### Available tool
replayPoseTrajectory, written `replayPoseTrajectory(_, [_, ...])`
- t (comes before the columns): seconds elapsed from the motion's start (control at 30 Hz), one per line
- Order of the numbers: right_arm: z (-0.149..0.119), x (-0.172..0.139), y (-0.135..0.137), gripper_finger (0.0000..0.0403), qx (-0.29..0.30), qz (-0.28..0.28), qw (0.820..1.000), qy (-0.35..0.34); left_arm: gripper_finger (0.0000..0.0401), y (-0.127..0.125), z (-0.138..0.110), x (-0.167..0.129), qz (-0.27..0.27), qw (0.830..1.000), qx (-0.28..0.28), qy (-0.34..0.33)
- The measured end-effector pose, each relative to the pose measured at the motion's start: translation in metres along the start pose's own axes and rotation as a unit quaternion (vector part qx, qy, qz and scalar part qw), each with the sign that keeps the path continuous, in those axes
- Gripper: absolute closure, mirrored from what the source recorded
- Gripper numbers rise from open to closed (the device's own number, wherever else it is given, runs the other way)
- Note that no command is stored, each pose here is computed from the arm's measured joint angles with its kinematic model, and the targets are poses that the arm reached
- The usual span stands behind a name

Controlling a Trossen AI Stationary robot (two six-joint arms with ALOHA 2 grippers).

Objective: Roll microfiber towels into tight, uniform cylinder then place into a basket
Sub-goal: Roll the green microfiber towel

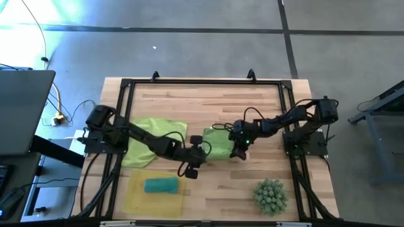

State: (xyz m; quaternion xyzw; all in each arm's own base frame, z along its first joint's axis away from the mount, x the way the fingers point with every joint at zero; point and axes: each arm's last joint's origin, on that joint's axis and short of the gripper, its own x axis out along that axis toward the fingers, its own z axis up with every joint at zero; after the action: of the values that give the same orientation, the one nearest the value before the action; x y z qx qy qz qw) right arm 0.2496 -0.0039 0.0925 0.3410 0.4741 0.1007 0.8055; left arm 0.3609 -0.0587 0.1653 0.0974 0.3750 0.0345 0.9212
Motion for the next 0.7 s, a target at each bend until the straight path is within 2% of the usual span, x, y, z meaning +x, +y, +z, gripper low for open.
replayPoseTrajectory(0.17, [0.0, 0.0, -0.001, 0.0387, 0.013, -0.002, 1.0, 0.002, 0.0259, -0.004, -0.012, 0.018, 0.042, 0.998, 0.028, 0.025])
replayPoseTrajectory(0.43, [0.0, 0.0, -0.001, 0.0386, 0.013, -0.003, 1.0, 0.001, 0.0235, 0.002, -0.028, 0.04, 0.073, 0.995, 0.028, 0.057])
replayPoseTrajectory(0.57, [0.0, 0.0, -0.001, 0.0384, 0.011, -0.003, 1.0, -0.001, 0.0233, 0.01, -0.032, 0.046, 0.062, 0.996, -0.011, 0.064])
replayPoseTrajectory(0.7, [0.0, 0.0, -0.001, 0.036, -0.009, -0.005, 1.0, -0.004, 0.0233, 0.023, -0.033, 0.049, 0.008, 0.994, -0.085, 0.067])
